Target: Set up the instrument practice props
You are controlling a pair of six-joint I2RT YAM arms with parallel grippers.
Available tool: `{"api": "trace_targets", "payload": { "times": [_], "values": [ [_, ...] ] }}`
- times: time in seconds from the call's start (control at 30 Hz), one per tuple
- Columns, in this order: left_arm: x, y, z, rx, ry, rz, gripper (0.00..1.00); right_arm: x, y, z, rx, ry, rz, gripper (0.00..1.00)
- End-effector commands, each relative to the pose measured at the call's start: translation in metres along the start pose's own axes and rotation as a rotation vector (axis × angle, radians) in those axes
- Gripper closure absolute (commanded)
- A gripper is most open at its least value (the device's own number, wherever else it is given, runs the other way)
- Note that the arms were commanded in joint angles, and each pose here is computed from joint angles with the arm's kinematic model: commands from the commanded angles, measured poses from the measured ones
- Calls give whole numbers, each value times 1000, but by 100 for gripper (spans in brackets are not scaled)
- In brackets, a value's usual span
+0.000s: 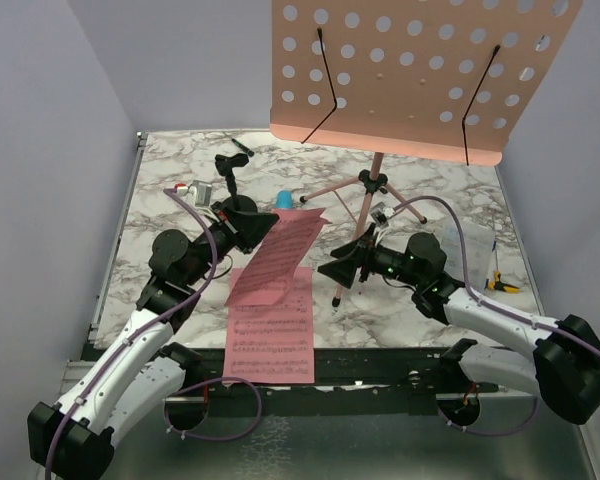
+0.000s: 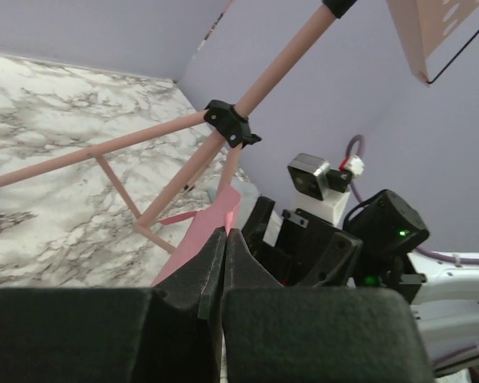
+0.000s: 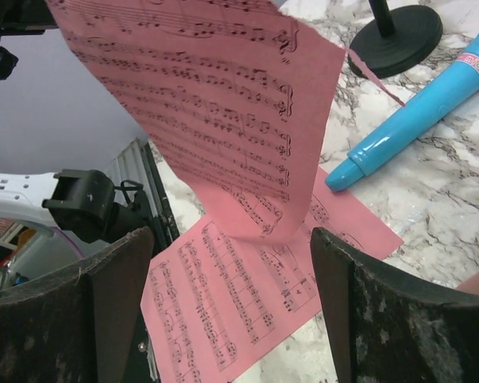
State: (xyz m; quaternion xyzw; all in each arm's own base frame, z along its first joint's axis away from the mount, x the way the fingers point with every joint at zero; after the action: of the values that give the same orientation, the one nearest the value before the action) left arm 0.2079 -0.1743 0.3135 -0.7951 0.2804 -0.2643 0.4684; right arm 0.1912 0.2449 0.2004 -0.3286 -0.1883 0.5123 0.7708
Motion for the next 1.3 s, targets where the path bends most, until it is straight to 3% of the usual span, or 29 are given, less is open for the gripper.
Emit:
{"api": "trace_targets", "payload": {
  "times": [0.0, 0.33, 0.47, 0.6, 0.73, 0.77, 0.83, 0.9, 1.07, 1.27],
  "values": [
    [-1, -36, -34, -39, 156, -83, 100, 11, -18, 17, -45, -95, -49, 17],
    [-2, -54, -52, -92, 235, -102, 100, 26, -37, 32, -54, -204, -112, 22],
    [-2, -51, -48, -96, 220, -114, 100, 26, -46, 46, -91, -271, -124, 30],
    [0, -45, -38, -92, 172, -120, 100, 22, -51, 58, -110, -325, -130, 51],
    [3, -38, -29, -86, 131, -119, 99, 21, -51, 57, -110, -294, -125, 92],
    [4, -36, -27, -79, 125, -116, 87, 20, -50, 55, -114, -279, -121, 98],
    [4, -32, -24, -57, 115, -111, 51, 18, -48, 52, -136, -258, -107, 99],
    [3, -28, -19, -33, 95, -106, 32, 14, -45, 54, -181, -264, -84, 99],
    [-1, -18, -9, 41, 48, -84, 14, -7, -38, 70, -330, -304, 6, 100],
    [-7, -10, -7, 192, 75, -58, 8, -36, -33, 85, -493, -307, 103, 99]
  ]
}}
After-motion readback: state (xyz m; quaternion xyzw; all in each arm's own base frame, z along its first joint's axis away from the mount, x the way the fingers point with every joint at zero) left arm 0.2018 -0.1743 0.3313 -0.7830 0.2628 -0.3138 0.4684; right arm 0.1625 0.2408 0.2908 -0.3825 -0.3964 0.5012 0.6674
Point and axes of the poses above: each gripper's point midway between its finger pads, its own x axis out along the fingers, its own z axis along the line the jaws close on, y = z × x, the point moved 5 cm from there along -x, back along the fingers, and after that the axes turned 13 degrees about x, right-handed, at the moved point
